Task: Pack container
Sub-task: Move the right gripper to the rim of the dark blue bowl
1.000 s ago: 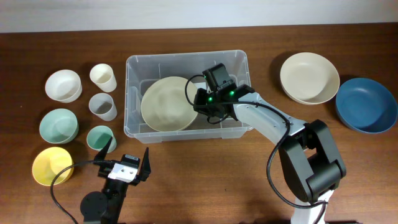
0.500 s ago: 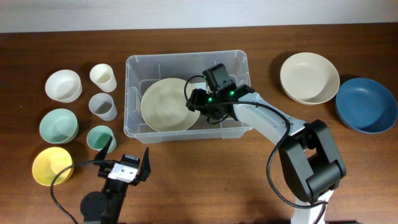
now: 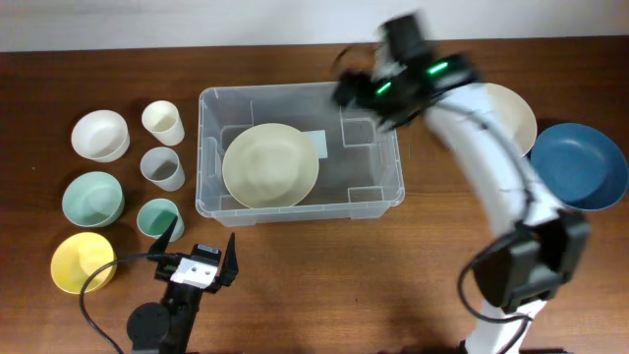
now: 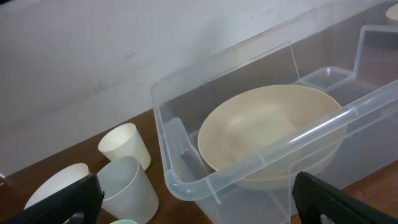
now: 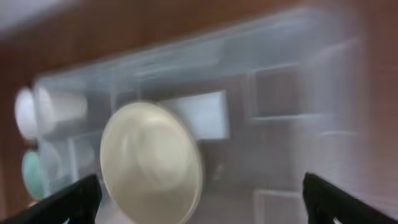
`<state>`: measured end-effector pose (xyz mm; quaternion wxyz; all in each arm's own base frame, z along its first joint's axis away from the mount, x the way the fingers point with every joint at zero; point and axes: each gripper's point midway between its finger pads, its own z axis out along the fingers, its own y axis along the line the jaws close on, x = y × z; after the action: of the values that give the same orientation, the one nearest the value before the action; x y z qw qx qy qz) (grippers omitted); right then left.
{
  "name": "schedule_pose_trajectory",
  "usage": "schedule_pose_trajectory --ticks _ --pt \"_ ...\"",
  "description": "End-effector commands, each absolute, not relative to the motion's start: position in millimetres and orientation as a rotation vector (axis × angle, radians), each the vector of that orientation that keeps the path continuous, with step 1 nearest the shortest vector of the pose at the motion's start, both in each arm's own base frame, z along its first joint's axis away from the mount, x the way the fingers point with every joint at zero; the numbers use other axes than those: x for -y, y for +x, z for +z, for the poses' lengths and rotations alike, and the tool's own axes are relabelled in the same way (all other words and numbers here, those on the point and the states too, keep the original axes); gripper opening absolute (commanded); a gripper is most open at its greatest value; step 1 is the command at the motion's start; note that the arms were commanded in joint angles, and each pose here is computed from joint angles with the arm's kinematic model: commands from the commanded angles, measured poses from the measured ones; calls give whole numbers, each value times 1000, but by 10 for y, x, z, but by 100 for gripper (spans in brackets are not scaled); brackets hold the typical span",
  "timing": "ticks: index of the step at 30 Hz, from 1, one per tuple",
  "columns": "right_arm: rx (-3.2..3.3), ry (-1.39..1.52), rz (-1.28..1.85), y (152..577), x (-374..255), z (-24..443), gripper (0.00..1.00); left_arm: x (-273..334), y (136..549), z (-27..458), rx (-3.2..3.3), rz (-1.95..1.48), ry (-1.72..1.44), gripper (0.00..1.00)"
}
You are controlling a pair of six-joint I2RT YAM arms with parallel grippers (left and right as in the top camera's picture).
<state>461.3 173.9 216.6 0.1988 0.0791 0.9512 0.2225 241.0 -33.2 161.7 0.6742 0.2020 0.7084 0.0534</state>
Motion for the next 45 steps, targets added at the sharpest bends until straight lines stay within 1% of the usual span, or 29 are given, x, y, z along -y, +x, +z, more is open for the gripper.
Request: schedule_pose_trajectory --ticks 1,4,6,8,11,13,17,20,24,29,35,45 --pt "-2478 399 479 4748 -716 2943 99 330 2409 1604 -1592 126 462 99" --pt "-2422 585 444 4734 -26 3077 99 330 2409 1604 -1592 126 462 99" --pt "-2403 690 435 4693 357 3046 99 331 2409 1604 -1592 126 462 99" --pt "-2427 808 392 4575 751 2886 99 330 2409 1604 -1592 126 462 99" --pt "-2485 971 353 4363 1187 2580 99 330 2409 1604 -1592 126 462 99" --pt "-2489 1130 345 4221 1474 2363 99 330 2409 1604 -1592 126 462 99" --pt "-2419 1484 351 3916 1949 1989 99 330 2409 1604 -1592 126 462 99" --pt "-2358 1667 344 3693 2223 1743 99 331 2409 1604 -1592 126 462 99" --pt "-2264 1862 337 3402 2526 1436 99 330 2409 1604 -1592 126 462 99" --pt "-2222 1961 302 3168 2708 1069 99 330 2409 1604 -1592 126 462 99" --pt "-2217 1983 224 3075 2771 811 99 331 2409 1604 -1592 126 462 99" --pt "-2192 1968 173 3037 2809 416 99 331 2409 1604 -1592 126 462 99"
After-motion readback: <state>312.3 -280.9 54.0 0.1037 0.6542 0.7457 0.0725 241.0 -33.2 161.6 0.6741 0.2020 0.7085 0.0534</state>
